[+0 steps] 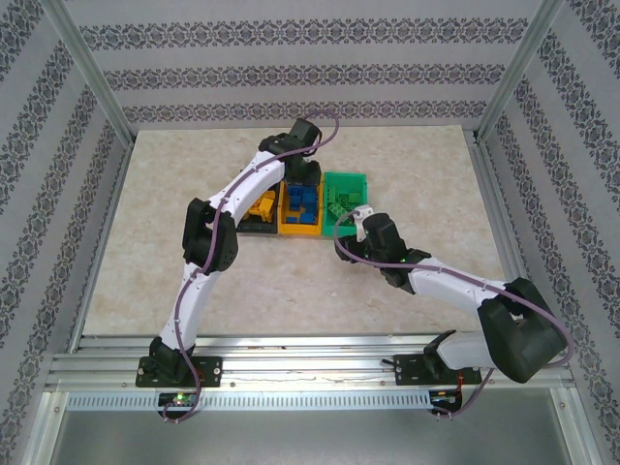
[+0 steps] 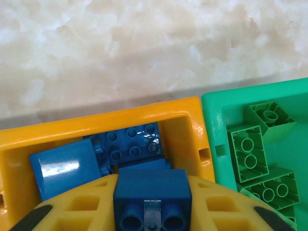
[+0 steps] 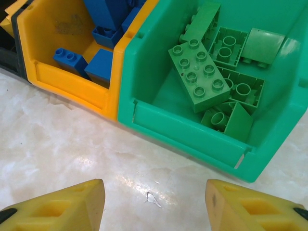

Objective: Sort the legos into containers by color
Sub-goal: Place the lego in the container, then reset both arms

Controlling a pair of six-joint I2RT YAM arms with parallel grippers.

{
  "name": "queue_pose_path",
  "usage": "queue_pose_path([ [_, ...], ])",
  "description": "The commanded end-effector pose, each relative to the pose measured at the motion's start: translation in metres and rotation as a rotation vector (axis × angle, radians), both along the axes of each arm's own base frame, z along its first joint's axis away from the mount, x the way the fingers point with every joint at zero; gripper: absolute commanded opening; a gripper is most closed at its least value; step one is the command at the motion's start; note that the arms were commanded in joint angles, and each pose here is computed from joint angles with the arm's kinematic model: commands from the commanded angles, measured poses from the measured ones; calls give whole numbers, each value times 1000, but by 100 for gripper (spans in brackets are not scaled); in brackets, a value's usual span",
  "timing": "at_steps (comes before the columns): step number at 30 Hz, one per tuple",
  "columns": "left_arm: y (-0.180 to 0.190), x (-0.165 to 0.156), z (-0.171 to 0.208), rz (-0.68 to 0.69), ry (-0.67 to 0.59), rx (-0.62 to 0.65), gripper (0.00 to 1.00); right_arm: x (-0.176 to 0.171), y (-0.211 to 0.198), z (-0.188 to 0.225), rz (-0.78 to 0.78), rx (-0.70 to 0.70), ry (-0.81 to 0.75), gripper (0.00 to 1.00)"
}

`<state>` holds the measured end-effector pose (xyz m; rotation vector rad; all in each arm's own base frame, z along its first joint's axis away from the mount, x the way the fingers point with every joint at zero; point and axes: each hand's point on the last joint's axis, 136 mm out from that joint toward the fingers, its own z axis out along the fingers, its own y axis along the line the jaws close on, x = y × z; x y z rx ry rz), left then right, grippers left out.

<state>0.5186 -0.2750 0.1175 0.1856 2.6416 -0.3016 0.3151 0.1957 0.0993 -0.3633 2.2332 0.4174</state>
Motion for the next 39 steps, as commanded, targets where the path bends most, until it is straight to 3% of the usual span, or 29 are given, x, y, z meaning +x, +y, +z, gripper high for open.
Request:
queue_pose_path([
  [1,-1,4,0,-26,-26,38,38,-1,1,12,-7,33,-47,58],
  [6,-8,4,5,-47,-47,32,51,-2,0,15,-14,37,-59,58],
  [13,-9,-10,28,-58,-124,22,52,-3,-2,20,-17,48,-84,58],
  [19,11,-50,58,-27,-304,-123,54,-7,-10,36,-37,81,-151,58],
  [24,59,-99,65,65,-424,-188,58,-12,-29,50,-87,57,-232,59],
  [28,102,-142,59,150,-505,-233,66,-15,-54,62,-158,18,-324,59],
  [31,141,-169,60,224,-567,-201,73,-16,-77,71,-246,11,-373,62],
  [37,208,-206,70,343,-696,-59,99,-17,-130,74,-441,34,-400,70],
  [39,229,-215,70,411,-731,-14,100,-15,-144,77,-483,34,-415,72],
])
